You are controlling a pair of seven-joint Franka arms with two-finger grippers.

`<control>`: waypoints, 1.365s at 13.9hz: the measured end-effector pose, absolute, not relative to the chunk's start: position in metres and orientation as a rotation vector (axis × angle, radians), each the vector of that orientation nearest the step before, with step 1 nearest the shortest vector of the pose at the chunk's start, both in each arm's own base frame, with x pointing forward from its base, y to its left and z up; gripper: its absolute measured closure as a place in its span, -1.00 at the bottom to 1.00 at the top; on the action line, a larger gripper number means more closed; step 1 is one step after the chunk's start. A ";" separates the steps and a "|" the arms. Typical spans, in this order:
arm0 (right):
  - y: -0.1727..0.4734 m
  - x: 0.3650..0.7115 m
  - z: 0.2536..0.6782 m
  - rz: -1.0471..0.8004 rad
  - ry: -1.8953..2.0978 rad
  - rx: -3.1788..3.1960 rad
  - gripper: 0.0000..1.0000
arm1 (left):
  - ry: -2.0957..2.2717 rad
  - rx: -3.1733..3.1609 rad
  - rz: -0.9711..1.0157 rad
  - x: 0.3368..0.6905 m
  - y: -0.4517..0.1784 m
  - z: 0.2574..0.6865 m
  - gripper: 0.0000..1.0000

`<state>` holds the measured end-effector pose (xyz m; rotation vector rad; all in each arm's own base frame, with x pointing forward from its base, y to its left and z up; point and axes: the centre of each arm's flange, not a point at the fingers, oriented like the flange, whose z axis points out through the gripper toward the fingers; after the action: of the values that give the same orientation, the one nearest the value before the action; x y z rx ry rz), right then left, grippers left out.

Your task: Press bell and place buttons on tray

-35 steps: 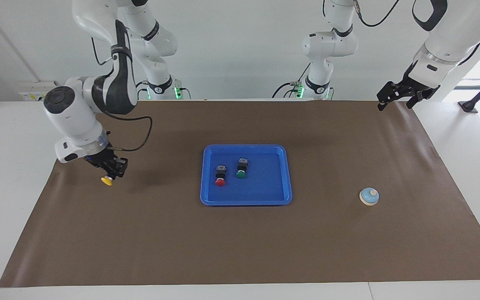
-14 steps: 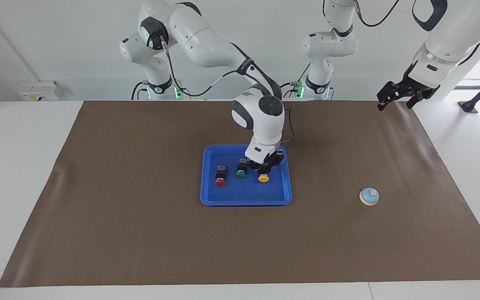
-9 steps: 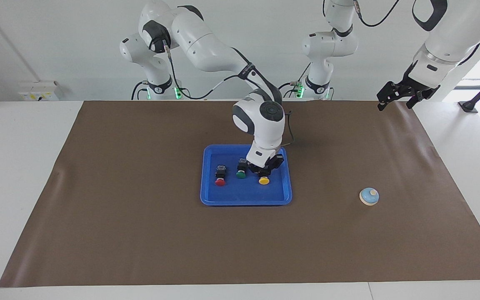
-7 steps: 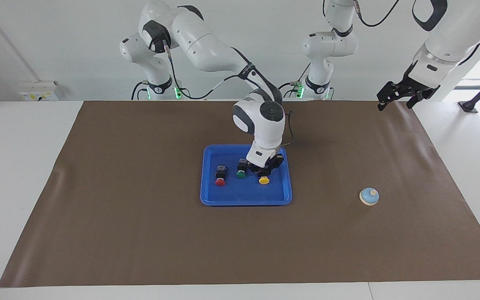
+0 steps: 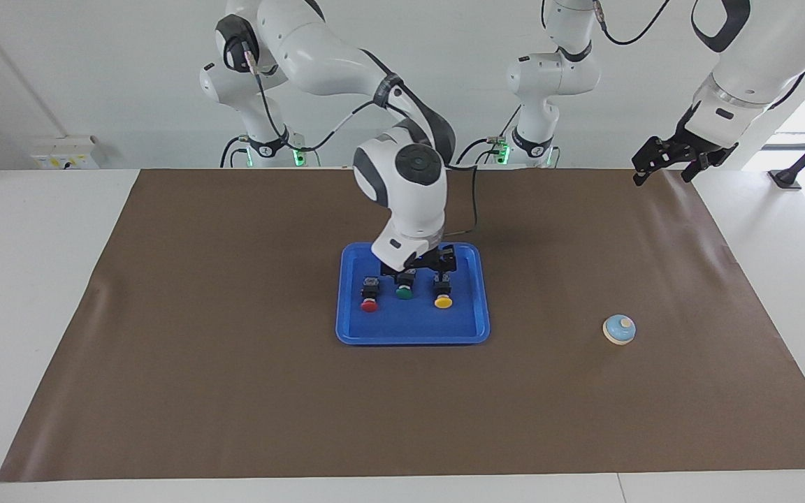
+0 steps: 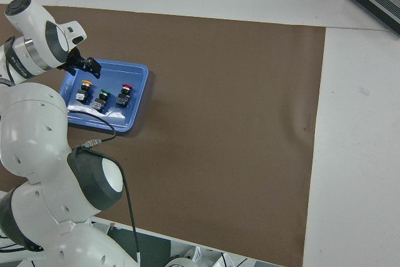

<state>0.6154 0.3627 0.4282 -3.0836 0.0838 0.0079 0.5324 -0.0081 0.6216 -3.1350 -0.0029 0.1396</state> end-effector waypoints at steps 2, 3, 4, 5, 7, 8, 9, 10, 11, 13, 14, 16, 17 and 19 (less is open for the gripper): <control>0.304 0.633 0.470 -0.019 0.208 -3.065 -1.00 | -0.003 -3.135 0.140 0.532 -0.008 0.622 -1.00; 0.278 0.638 0.486 -0.023 0.250 -3.062 -1.00 | -0.003 -3.135 0.140 0.532 -0.008 0.622 -1.00; 0.253 0.641 0.499 -0.020 0.263 -3.064 -1.00 | -0.003 -3.135 0.140 0.532 -0.008 0.622 -1.00; 0.229 0.644 0.510 -0.013 0.258 -3.068 -1.00 | -0.003 -3.135 0.140 0.532 -0.008 0.622 -1.00; 0.180 0.648 0.526 0.001 0.232 -3.076 -1.00 | -0.003 -3.135 0.140 0.532 -0.008 0.622 -1.00; 0.155 0.650 0.533 0.011 0.213 -3.080 -1.00 | -0.003 -3.135 0.140 0.532 -0.008 0.622 -1.00; 0.131 0.650 0.538 0.025 0.193 -3.084 -1.00 | -0.003 -3.135 0.140 0.532 -0.008 0.622 -1.00; 0.109 0.649 0.543 0.042 0.171 -3.088 -1.00 | -0.003 -3.135 0.140 0.532 -0.008 0.622 -1.00; 0.090 0.648 0.548 0.055 0.142 -3.090 -1.00 | -0.003 -3.135 0.140 0.532 -0.008 0.622 -1.00; 0.054 0.642 0.562 0.060 0.078 -3.090 -1.00 | -0.003 -3.135 0.140 0.532 -0.008 0.622 -1.00; 0.035 0.639 0.570 0.052 0.053 -3.090 -1.00 | -0.003 -3.135 0.140 0.532 -0.008 0.622 -1.00; 0.000 0.627 0.584 0.039 0.019 -3.088 -1.00 | -0.003 -3.135 0.140 0.532 -0.008 0.622 -1.00; -0.014 0.619 0.591 0.033 0.008 -3.088 -1.00 | -0.003 -3.135 0.140 0.532 -0.008 0.622 -1.00; -0.032 0.596 0.602 0.042 0.020 -3.088 -1.00 | -0.008 -3.135 0.141 0.532 -0.008 0.622 -1.00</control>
<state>0.5958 -0.0318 0.6018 -3.0885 0.0201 0.0421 0.5323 -0.0083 0.6215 -3.1348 -0.0083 0.1406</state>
